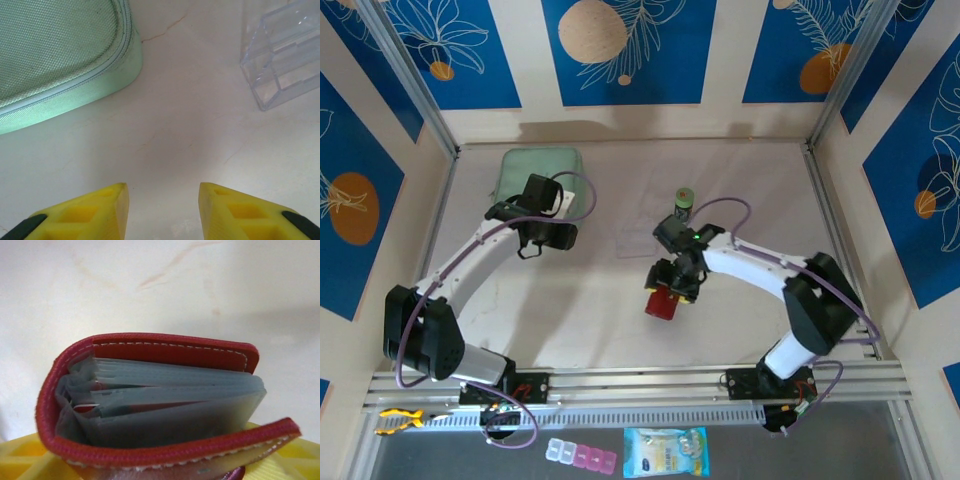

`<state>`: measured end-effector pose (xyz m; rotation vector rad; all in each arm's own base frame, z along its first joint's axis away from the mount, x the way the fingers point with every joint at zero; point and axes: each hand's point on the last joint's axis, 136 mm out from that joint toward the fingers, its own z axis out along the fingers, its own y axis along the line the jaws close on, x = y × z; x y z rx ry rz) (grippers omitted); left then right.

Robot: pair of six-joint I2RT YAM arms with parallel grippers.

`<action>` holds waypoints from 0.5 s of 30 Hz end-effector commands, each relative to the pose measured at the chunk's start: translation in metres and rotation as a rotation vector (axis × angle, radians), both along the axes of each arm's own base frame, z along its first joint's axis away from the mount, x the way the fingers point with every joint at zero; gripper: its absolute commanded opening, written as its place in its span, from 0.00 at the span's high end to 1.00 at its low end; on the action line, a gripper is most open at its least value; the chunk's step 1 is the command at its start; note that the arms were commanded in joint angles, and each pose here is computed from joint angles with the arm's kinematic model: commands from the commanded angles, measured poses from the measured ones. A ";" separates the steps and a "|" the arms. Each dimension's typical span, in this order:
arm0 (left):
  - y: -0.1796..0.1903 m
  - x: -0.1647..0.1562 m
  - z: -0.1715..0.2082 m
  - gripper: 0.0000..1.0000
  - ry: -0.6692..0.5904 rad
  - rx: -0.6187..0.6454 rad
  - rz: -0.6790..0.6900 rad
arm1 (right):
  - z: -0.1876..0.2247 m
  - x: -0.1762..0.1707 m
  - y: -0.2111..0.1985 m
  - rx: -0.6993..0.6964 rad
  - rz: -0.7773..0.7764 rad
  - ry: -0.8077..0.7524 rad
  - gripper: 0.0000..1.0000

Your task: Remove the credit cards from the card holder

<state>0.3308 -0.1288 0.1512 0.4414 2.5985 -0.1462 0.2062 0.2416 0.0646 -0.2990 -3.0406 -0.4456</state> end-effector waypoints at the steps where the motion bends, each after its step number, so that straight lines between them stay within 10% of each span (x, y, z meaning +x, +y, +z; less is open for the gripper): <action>1: -0.004 -0.007 0.014 0.58 -0.003 -0.090 0.036 | -0.003 -0.011 0.015 -0.041 0.201 0.047 0.33; 15: -0.025 -0.061 -0.016 0.55 0.141 -0.435 0.223 | -0.027 0.011 0.048 -0.171 0.337 0.056 0.32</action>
